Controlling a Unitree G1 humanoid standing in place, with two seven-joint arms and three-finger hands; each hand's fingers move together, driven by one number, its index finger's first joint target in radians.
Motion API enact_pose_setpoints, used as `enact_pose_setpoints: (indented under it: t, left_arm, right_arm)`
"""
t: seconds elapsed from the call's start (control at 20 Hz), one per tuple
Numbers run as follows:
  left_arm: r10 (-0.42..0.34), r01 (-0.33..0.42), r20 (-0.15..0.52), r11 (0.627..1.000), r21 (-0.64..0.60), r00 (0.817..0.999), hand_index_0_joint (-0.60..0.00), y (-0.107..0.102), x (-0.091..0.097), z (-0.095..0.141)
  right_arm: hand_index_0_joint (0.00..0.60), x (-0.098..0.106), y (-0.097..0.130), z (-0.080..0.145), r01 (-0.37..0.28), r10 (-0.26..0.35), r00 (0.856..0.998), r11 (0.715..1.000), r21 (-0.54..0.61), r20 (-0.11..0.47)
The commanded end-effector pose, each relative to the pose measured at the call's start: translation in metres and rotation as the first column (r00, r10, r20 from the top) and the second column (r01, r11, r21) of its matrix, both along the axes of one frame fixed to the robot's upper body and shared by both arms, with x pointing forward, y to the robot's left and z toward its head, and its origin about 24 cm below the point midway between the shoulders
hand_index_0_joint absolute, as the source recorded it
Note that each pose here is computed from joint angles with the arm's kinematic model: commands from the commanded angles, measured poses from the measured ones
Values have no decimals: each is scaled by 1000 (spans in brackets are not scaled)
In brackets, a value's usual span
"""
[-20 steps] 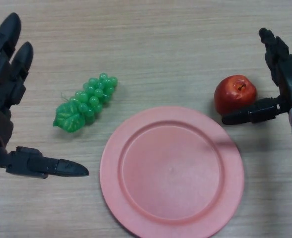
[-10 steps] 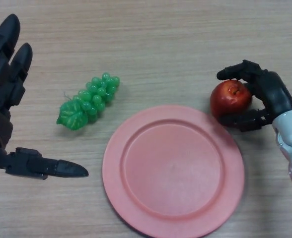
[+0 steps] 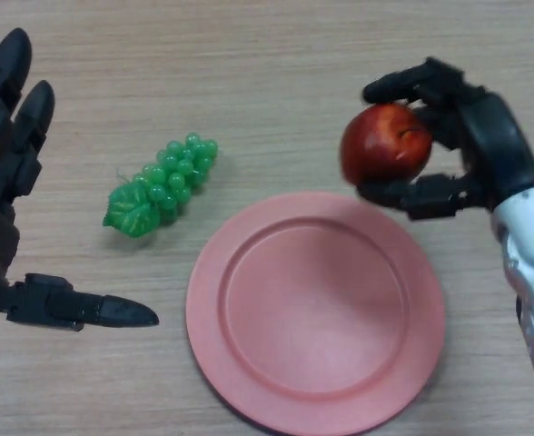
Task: Pick up the red apple and place it on the plate
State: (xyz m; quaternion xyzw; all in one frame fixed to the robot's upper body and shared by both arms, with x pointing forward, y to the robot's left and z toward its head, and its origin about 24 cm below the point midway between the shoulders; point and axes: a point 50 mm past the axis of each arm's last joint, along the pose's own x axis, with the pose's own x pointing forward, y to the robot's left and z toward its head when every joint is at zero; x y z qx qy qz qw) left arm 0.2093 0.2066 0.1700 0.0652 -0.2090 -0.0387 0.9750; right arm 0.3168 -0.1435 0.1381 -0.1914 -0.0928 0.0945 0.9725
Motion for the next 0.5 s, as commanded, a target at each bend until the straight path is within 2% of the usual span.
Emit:
enact_pose_setpoints:
  t: [0.05, 0.2, 0.3, 0.5]
  left_arm:
    - [34, -45, 229, 998, 43, 973, 0, 8, -14, 32]
    - [16, -28, 226, 998, 49, 974, 0, 6, -15, 33]
    - [12, -22, 223, 999, 43, 975, 0, 6, -15, 33]
    - [12, -16, 234, 1000, 14, 972, 0, 7, -16, 34]
  right_arm:
    - [600, -19, 10, 29, -68, 62, 987, 997, 37, 145]
    - [600, -38, 26, 14, -101, 103, 986, 995, -20, 131]
    - [600, -48, 40, -4, -147, 152, 980, 988, -50, 130]
    - [600, -54, 58, -25, -178, 189, 972, 980, -87, 139]
